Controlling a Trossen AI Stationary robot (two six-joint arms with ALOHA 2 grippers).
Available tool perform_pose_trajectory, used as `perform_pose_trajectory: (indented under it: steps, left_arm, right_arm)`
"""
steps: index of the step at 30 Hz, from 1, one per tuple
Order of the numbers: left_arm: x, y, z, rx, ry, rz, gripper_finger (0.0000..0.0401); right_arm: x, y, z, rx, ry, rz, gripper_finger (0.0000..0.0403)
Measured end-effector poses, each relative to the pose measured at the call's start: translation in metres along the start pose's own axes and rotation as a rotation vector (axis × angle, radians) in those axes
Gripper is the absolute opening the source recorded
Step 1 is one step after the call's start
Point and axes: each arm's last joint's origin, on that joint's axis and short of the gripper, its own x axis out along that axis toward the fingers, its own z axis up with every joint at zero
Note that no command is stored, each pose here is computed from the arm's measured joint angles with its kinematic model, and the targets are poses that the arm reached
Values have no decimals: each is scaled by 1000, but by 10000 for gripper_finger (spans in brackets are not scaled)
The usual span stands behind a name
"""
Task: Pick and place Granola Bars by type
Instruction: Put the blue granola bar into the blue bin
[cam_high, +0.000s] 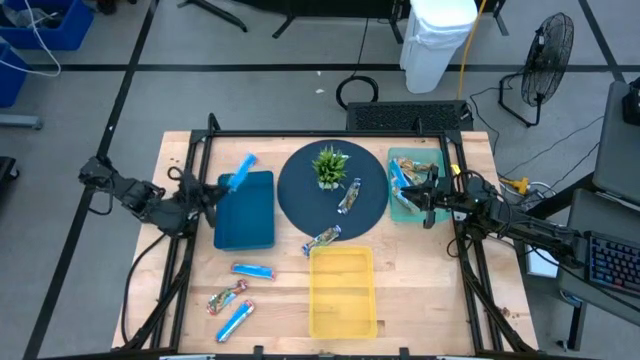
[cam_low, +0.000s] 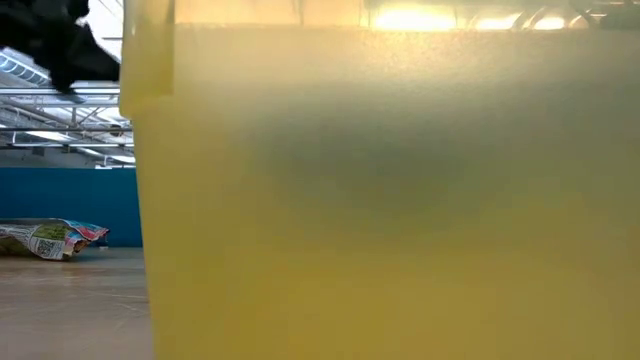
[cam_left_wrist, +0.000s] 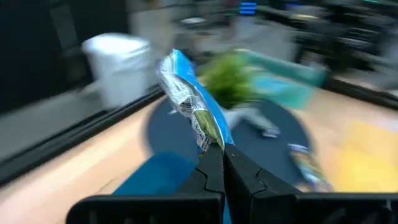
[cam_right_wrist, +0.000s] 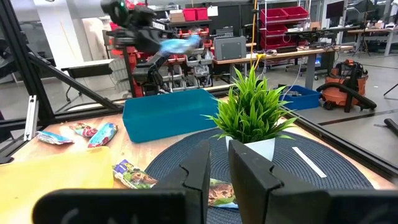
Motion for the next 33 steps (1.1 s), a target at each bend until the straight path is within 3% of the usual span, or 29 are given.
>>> perform_pose_trajectory:
  steps: [5, 10, 19, 24, 33]
  left_arm:
    - [6, -18, 13, 188, -150, -278, 0]
    - [15, -9, 12, 245, -187, -286, 0]
    - [27, 21, -17, 56, -206, -264, 0]
    - [38, 29, -41, -116, -122, -205, 0]
    - [40, 39, -63, -419, 119, 41, 0]
  right_arm:
    - [0, 0, 0, 0, 0, 0, 50]
    - [0, 0, 0, 0, 0, 0, 50]
    - [0, 0, 0, 0, 0, 0, 50]
    - [0, 0, 0, 0, 0, 0, 50]
    - [0, 0, 0, 0, 0, 0, 50]
